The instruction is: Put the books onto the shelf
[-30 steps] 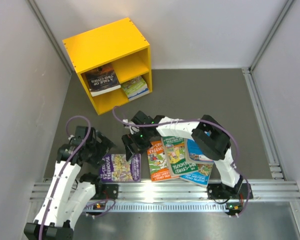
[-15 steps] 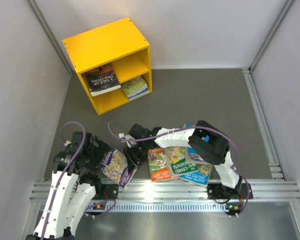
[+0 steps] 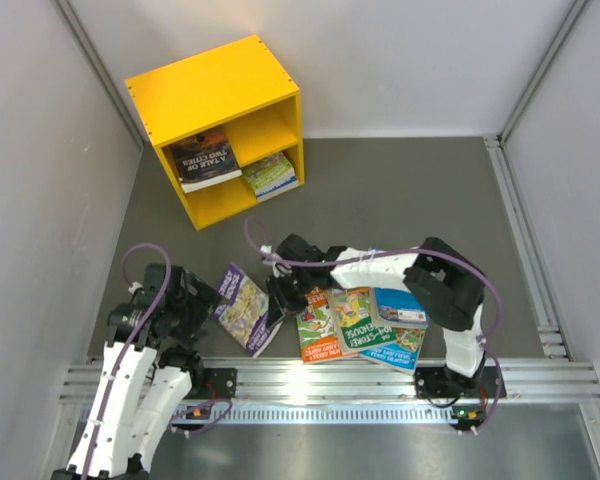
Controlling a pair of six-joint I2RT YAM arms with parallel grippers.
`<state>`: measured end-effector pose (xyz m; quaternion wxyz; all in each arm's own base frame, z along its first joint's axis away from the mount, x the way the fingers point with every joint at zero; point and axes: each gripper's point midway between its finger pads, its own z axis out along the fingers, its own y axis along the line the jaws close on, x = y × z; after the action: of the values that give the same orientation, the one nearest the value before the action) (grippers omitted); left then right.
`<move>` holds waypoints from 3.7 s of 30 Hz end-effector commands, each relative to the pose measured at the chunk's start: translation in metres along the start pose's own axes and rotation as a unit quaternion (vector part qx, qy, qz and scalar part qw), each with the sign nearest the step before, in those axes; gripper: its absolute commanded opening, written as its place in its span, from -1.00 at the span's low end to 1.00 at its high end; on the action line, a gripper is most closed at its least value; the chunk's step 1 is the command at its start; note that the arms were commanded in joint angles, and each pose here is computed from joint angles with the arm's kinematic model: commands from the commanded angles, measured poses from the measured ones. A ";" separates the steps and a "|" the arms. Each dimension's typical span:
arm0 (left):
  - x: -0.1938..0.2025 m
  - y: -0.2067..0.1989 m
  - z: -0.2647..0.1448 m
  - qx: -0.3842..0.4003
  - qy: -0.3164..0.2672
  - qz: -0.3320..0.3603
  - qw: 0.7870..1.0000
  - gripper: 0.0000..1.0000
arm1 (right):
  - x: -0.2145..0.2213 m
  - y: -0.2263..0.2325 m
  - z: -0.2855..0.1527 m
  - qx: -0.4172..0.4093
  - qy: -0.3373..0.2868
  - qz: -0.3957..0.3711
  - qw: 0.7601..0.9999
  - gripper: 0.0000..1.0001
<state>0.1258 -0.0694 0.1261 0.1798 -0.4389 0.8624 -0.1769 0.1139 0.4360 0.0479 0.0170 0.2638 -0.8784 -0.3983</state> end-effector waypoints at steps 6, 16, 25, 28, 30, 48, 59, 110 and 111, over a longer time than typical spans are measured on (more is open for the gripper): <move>-0.011 -0.025 -0.009 0.042 -0.016 0.022 0.999 0.83 | -0.098 0.025 -0.141 -0.046 -0.196 0.041 0.979 -1.00; -0.017 -0.038 -0.010 0.052 -0.020 0.057 0.997 0.84 | -0.188 0.001 -0.198 -0.053 -0.267 0.082 0.959 -1.00; -0.021 -0.039 -0.010 0.050 -0.027 0.075 0.996 0.84 | -0.225 -0.027 -0.195 -0.056 -0.278 0.135 0.950 -1.00; -0.023 -0.039 -0.011 0.048 -0.031 0.080 0.995 0.85 | -0.228 -0.029 -0.194 -0.060 -0.282 0.142 0.947 -1.00; -0.024 -0.039 -0.010 0.047 -0.034 0.083 0.995 0.85 | -0.234 -0.028 -0.196 -0.069 -0.290 0.143 0.944 -1.00; -0.034 -0.045 -0.014 0.032 -0.044 0.116 0.992 0.85 | -0.318 -0.055 -0.203 -0.072 -0.335 0.159 0.926 -0.89; -0.031 -0.042 -0.006 0.025 -0.029 0.122 0.992 0.85 | -0.351 -0.120 -0.256 -0.067 -0.399 0.236 0.883 0.90; -0.054 -0.030 -0.019 -0.043 -0.065 0.178 0.981 0.86 | -0.397 -0.153 -0.171 -0.130 -0.416 0.349 0.829 -1.00; -0.054 -0.030 -0.018 -0.044 -0.063 0.178 0.981 0.86 | -0.398 -0.154 -0.178 -0.132 -0.426 0.344 0.826 -1.00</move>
<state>0.1652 -0.0415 0.1586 0.2378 -0.3061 0.9181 -0.0830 0.4983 0.4606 0.1242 -0.0945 -0.2509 -0.8194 -0.5066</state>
